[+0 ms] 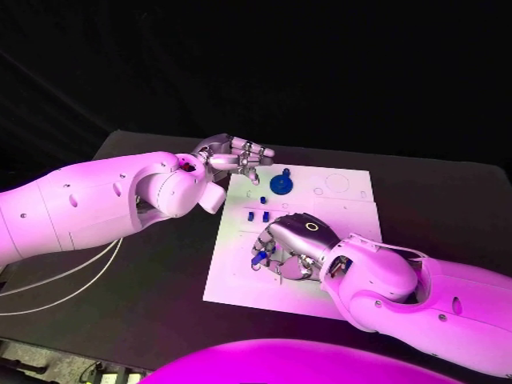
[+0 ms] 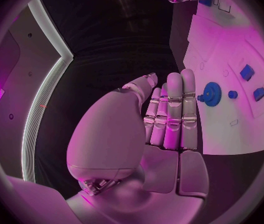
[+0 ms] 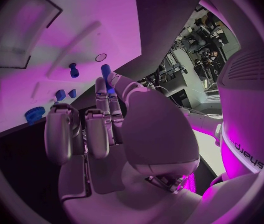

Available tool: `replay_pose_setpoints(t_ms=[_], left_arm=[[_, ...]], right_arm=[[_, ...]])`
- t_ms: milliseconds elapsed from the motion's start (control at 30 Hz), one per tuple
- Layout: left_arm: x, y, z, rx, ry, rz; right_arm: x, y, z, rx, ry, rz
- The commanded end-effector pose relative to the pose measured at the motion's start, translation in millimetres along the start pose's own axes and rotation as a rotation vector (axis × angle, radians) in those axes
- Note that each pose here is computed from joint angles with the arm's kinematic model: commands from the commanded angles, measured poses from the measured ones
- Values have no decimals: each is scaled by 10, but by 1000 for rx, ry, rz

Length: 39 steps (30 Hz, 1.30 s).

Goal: Assemble the parts on the task board

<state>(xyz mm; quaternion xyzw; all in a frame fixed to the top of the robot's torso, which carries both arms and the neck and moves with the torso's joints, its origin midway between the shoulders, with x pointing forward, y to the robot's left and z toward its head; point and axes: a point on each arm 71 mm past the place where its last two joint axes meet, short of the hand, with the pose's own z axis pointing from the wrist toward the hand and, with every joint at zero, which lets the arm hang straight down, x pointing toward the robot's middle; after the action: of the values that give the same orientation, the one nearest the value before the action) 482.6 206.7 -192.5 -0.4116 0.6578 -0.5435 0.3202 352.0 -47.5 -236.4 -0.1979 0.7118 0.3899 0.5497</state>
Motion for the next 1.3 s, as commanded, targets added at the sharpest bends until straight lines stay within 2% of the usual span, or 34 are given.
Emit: replay_pose_setpoints(t_ms=[33, 333, 1067, 1300], left_arm=[[27, -12, 5, 6, 20, -5], [39, -13, 8, 6, 25, -2], [46, -13, 10, 5, 26, 2], [49, -14, 12, 4, 27, 2]], right_arm=[[31, -10, 5, 3, 20, -32], [61, -31, 32, 15, 22, -46], [172, -22, 63, 29, 76, -59], [195, -3, 101, 26, 57, -55]])
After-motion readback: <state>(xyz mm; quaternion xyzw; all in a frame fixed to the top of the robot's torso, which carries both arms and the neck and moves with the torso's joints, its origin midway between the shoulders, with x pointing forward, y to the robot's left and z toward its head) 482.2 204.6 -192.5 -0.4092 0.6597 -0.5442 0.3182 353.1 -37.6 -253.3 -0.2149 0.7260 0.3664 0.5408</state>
